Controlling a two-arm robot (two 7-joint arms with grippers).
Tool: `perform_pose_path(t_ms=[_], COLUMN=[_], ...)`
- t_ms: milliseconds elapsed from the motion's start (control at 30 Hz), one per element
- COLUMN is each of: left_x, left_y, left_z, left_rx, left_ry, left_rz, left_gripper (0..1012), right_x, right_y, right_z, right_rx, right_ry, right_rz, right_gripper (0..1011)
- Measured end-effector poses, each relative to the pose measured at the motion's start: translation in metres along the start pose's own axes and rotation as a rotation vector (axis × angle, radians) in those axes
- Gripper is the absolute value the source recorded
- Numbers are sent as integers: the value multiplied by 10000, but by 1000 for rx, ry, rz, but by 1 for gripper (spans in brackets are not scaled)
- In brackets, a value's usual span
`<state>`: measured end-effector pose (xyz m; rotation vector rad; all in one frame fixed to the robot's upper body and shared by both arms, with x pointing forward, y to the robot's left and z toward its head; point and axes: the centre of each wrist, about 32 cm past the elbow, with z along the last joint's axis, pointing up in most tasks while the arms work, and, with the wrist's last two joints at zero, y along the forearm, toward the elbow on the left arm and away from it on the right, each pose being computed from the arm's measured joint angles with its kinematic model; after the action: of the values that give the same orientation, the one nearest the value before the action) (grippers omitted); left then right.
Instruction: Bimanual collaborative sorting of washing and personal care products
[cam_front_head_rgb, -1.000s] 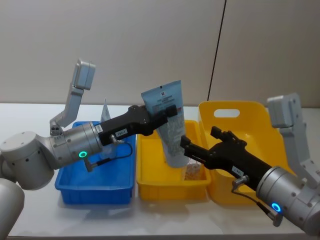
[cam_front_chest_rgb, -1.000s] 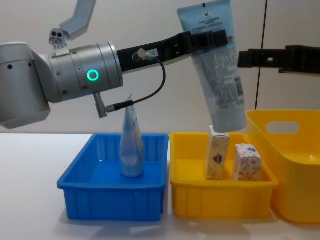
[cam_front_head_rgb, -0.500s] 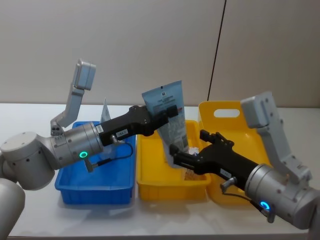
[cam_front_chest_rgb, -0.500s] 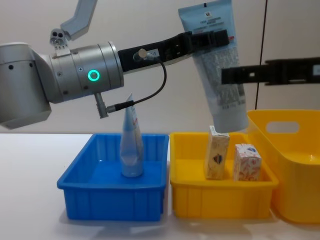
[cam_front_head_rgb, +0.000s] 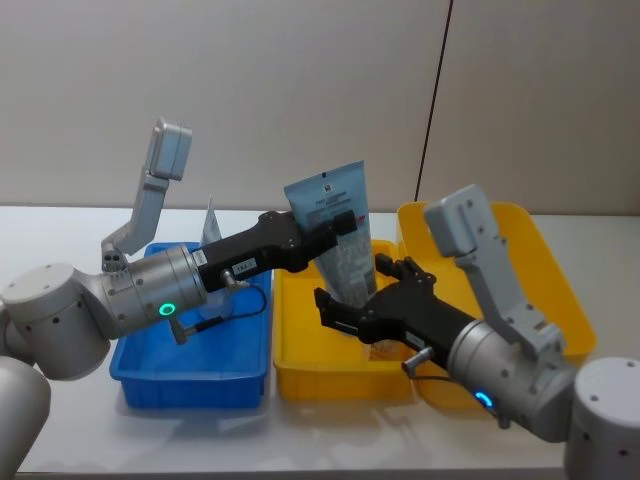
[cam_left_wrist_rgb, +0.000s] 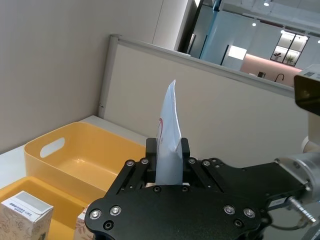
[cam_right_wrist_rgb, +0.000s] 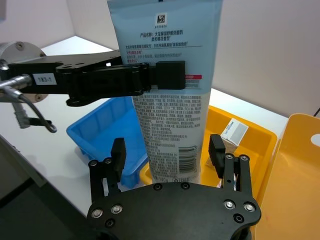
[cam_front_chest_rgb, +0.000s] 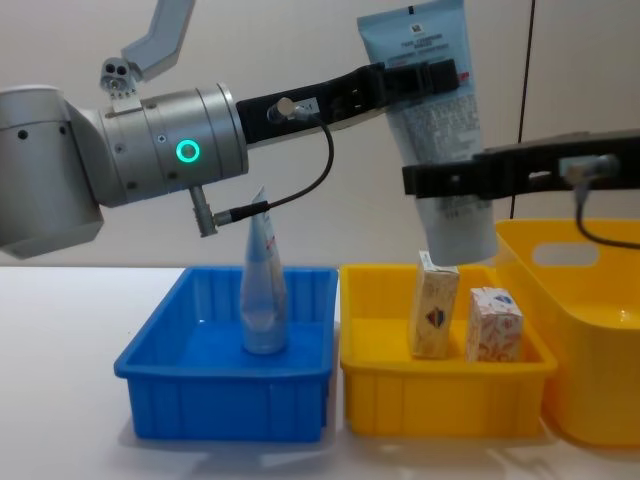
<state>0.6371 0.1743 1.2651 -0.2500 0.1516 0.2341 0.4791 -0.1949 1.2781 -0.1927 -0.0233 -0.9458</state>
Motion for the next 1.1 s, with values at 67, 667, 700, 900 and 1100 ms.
perform_pose_path(t_ms=[67, 667, 700, 900, 1100], left_x=[0, 0, 0, 0, 0], left_y=[0, 1, 1, 1, 0], left_z=[0, 0, 0, -1, -1], left_rx=[0, 0, 0, 0, 0], left_ry=[0, 0, 0, 0, 0], left_rz=[0, 0, 0, 0, 0], left_gripper=[225, 225, 225, 225, 312], right_x=[-14, -96, -99, -108, -114], right_y=[36, 265, 270, 294, 309], right_z=[-6, -47, -47, -49, -52], right_rx=[-1, -16, -16, -17, -18], right_ry=[-6, -39, -40, -44, -46], right_rz=[-3, -18, -18, -19, -20], right_gripper=[1003, 672, 650, 484, 391])
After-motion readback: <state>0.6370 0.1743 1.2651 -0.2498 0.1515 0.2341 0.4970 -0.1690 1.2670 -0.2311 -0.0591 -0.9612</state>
